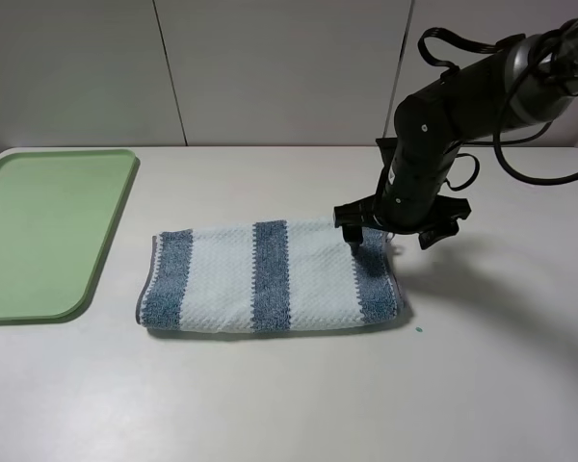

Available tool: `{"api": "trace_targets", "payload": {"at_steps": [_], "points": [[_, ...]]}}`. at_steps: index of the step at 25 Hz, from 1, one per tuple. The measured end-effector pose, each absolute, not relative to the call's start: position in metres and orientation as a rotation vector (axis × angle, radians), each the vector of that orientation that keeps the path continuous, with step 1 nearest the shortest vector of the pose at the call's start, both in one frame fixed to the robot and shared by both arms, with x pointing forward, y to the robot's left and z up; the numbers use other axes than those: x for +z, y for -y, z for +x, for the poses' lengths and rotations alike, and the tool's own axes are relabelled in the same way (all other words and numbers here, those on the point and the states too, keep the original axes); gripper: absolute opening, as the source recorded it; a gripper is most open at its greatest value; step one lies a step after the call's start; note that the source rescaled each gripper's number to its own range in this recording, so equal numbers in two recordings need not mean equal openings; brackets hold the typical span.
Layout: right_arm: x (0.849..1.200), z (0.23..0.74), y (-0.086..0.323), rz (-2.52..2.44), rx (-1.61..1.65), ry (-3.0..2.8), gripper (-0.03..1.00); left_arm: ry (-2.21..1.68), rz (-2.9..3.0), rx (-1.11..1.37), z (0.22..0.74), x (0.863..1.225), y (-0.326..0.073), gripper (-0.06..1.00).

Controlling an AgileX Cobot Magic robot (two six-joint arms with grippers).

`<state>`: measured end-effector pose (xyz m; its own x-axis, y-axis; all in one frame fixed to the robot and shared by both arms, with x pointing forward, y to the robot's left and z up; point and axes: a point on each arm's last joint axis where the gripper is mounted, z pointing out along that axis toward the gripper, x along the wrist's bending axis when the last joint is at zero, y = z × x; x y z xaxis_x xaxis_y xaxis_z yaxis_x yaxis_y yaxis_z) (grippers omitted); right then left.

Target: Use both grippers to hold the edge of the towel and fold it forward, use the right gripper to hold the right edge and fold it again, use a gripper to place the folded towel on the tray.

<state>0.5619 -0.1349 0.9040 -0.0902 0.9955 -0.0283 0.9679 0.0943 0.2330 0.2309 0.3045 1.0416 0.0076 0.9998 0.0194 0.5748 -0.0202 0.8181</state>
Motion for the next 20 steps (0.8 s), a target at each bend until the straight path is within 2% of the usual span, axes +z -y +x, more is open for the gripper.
{"api": "trace_targets", "payload": {"at_steps": [13, 20], "points": [[0.871, 0.56, 0.131, 2.031, 0.146, -2.281, 1.0, -1.634, 1.663, 0.869, 0.231, 1.042, -0.304, 0.94], [0.865, 0.562, 0.129, 2.034, 0.141, -2.288, 1.0, -1.634, 1.663, 0.869, 0.231, 1.042, -0.304, 0.94]]}}
